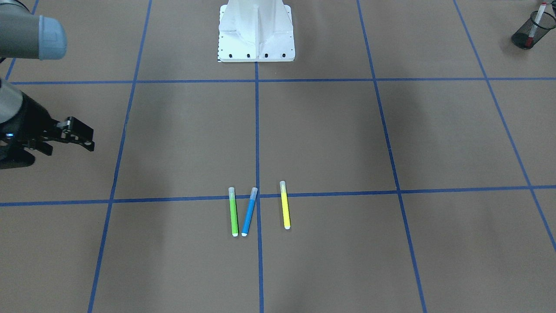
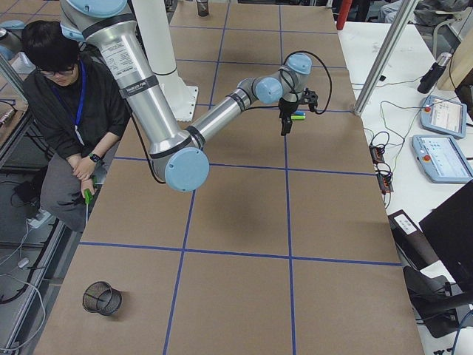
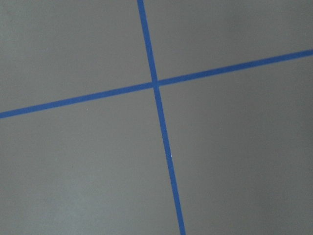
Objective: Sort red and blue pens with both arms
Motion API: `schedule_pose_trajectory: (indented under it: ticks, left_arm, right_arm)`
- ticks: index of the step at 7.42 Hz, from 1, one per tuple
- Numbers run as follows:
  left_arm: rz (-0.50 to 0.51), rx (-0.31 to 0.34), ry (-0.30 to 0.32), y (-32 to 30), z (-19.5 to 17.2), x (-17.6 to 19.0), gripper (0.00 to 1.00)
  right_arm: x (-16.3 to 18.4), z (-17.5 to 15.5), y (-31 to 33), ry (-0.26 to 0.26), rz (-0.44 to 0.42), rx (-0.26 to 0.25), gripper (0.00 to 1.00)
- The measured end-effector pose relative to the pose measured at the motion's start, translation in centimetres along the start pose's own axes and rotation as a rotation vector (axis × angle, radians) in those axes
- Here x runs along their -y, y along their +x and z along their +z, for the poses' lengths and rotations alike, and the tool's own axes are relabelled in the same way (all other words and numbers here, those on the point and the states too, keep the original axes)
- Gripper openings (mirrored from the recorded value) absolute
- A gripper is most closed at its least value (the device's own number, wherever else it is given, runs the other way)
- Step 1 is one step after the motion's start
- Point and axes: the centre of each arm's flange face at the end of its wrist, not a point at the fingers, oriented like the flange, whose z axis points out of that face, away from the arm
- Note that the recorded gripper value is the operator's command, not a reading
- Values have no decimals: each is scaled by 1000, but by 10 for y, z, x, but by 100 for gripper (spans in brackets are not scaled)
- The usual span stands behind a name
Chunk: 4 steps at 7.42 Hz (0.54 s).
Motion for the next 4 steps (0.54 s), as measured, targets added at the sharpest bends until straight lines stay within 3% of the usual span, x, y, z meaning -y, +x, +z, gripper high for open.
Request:
schedule_pose_trajectory:
  ticks: [1,4]
  left_arm:
    - [16,-13,12,12,4,7,100]
    - [-28,-164,8,54,8,48,100]
  right_arm:
    - [-1,10,-27,3,9,-9,100]
    - [3,23,-85,15,5,-17,100]
